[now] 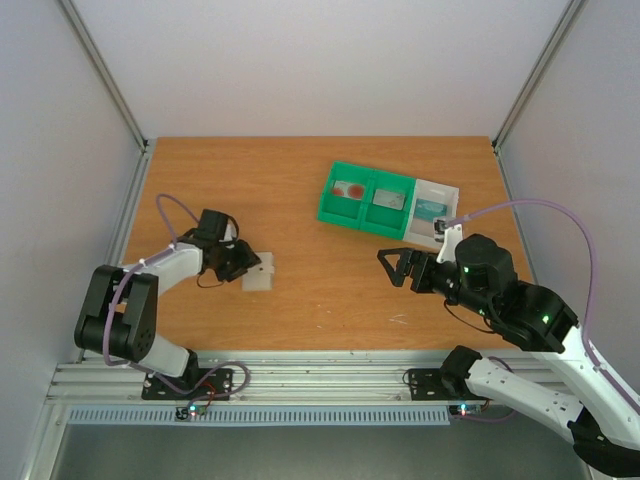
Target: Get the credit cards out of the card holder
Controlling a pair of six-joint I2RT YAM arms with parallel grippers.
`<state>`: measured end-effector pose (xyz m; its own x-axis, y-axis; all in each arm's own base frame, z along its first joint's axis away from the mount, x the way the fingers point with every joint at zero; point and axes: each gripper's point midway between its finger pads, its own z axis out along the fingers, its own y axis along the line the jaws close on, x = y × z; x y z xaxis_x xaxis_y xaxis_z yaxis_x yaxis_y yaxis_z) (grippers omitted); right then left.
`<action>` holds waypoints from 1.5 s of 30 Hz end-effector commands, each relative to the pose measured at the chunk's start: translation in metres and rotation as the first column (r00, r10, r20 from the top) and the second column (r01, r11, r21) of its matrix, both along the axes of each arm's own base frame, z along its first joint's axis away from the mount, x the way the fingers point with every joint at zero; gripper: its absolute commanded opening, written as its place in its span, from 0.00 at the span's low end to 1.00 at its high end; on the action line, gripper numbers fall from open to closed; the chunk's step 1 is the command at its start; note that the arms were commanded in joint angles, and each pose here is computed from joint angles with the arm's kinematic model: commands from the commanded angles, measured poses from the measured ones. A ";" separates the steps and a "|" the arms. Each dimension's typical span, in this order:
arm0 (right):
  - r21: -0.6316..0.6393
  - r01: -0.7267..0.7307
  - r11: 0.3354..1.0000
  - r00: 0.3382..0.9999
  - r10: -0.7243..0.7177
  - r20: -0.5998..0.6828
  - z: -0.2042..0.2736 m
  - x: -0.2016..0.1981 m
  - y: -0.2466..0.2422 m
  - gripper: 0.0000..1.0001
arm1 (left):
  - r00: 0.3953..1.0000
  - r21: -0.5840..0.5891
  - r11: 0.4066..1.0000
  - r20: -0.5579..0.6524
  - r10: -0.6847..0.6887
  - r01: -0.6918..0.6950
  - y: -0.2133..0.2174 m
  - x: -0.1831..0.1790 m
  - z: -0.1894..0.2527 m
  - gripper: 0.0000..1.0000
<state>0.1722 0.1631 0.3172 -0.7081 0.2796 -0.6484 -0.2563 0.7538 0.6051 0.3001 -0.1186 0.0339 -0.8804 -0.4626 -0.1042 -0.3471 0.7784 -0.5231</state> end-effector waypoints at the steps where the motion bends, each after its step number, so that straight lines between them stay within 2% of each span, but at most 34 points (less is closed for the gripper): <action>1: -0.041 0.016 0.999 0.999 -0.017 -0.030 -0.010 0.003 0.000 0.98 | 0.993 -0.048 0.996 -0.085 -0.080 0.076 -0.039 -0.031 -0.015 0.49; 5: -0.055 0.012 0.998 0.999 -0.015 -0.046 -0.013 0.004 0.002 0.98 | 0.987 -0.081 0.987 -0.071 -0.145 0.139 -0.063 -0.047 -0.004 0.49; 9: -0.067 0.000 0.998 0.998 -0.004 -0.064 -0.017 0.004 0.005 0.98 | 0.989 -0.091 0.986 -0.028 -0.145 0.142 -0.063 -0.058 0.015 0.51; 14: -0.066 -0.022 0.998 0.997 0.017 -0.074 -0.022 0.005 0.011 0.99 | 0.987 0.083 0.983 0.010 -0.163 0.162 -0.035 -0.059 0.023 0.54; 17: -0.058 -0.040 0.998 0.996 0.035 -0.081 -0.024 0.005 0.016 0.98 | 0.981 0.127 0.973 0.004 -0.193 0.191 -0.031 -0.056 0.019 0.53; 25: -0.078 -0.086 0.993 0.990 0.076 -0.121 -0.028 0.002 0.024 0.98 | 0.968 0.037 0.968 -0.004 -0.249 0.249 -0.053 -0.049 0.001 0.47; 32: -0.090 -0.144 0.985 0.975 0.126 -0.182 -0.043 -0.003 0.034 0.98 | 0.966 -0.017 0.966 -0.019 -0.259 0.259 -0.061 -0.053 -0.012 0.36; 34: -0.101 -0.147 0.984 0.972 0.125 -0.198 -0.050 -0.002 0.036 0.98 | 0.968 -0.022 0.968 -0.020 -0.252 0.251 -0.060 -0.055 -0.012 0.29; 38: -0.109 -0.182 0.977 0.956 0.150 -0.254 -0.062 -0.003 0.044 0.94 | 0.971 -0.072 0.968 0.013 -0.238 0.238 -0.064 -0.060 -0.006 0.08; 40: -0.107 -0.205 0.973 0.942 0.167 -0.291 -0.073 -0.004 0.051 0.89 | 0.970 -0.138 0.961 0.044 -0.238 0.242 -0.072 -0.063 0.001 0.01; 43: -0.108 -0.230 0.967 0.914 0.177 -0.364 -0.095 -0.006 0.059 0.82 | 0.974 -0.201 0.953 0.073 -0.214 0.225 -0.077 -0.070 0.007 0.01; 45: -0.110 -0.244 0.964 0.897 0.181 -0.403 -0.108 -0.007 0.064 0.73 | 0.976 -0.240 0.947 0.087 -0.197 0.213 -0.079 -0.074 0.011 0.00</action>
<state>0.1733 0.2147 0.2313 -0.9074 0.0559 -0.4165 -0.2046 0.8069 0.5541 0.2261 -0.1839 0.0287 -0.9619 -0.2671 -0.0589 -0.1735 0.7622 -0.6237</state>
